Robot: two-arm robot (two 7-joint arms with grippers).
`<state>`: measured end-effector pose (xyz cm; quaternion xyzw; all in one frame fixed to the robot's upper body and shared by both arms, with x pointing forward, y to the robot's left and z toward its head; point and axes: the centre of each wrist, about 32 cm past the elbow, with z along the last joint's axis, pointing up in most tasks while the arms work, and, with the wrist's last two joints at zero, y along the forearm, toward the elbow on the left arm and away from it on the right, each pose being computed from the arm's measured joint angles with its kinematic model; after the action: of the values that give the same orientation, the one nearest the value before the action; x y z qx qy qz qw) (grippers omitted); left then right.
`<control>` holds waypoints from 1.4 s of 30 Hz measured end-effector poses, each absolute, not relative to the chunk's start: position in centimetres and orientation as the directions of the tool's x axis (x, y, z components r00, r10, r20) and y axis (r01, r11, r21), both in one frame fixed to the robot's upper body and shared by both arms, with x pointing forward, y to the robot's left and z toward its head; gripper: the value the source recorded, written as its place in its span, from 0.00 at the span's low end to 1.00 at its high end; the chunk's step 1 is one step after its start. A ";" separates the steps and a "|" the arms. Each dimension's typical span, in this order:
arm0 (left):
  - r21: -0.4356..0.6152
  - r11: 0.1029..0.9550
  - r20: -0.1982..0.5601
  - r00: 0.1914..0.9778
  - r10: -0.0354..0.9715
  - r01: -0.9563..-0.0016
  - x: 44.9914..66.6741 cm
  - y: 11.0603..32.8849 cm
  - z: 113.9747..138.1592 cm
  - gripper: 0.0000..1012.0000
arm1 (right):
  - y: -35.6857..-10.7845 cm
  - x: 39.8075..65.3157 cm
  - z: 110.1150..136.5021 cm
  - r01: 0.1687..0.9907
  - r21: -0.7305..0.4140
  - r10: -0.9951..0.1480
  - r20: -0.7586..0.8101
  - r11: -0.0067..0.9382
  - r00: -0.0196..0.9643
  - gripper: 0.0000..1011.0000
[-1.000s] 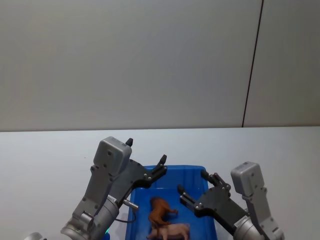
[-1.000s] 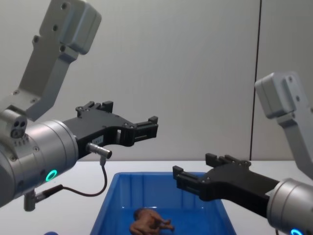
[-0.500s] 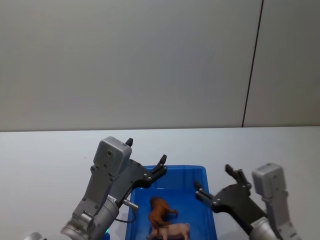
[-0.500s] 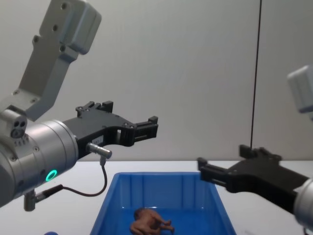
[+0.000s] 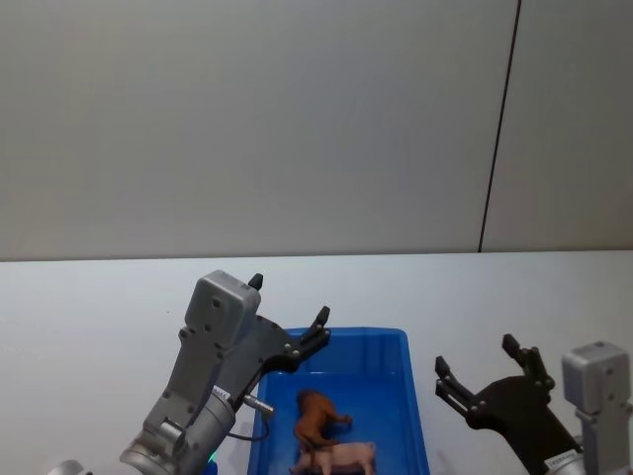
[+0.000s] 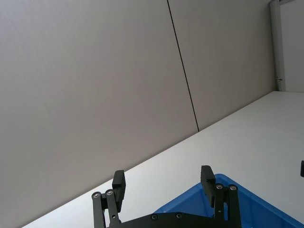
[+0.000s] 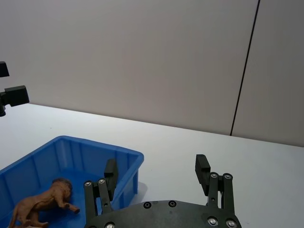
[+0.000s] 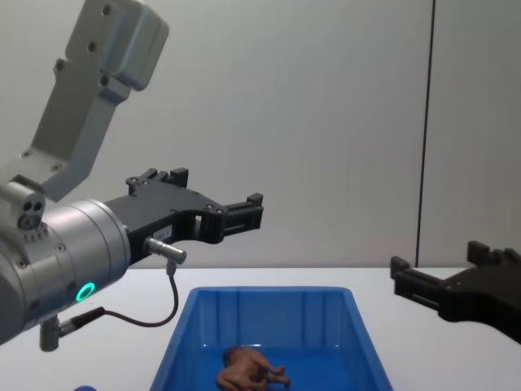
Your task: Pick up the two dolls from the table and place them into the box.
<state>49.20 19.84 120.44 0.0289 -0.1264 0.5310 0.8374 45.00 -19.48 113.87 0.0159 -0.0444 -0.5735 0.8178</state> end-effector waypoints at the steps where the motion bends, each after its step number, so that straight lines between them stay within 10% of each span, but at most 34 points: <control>1: -0.086 0.434 0.242 0.404 0.882 -0.897 49.2 19.8 120.4 0.99 | -19.6 44.8 113.9 0.939 0.078 -0.942 0.052 0.335 0.332 0.99; 42: 0.167 0.255 0.189 0.284 0.940 -0.953 45.5 24.2 120.8 0.99 | -20.3 43.5 113.9 0.956 0.085 -0.960 0.036 0.281 0.279 0.99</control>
<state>45.46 24.22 120.83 0.1245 -0.0252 0.5977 0.7916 43.52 -20.34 113.89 0.0235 -0.0399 -0.5990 0.7994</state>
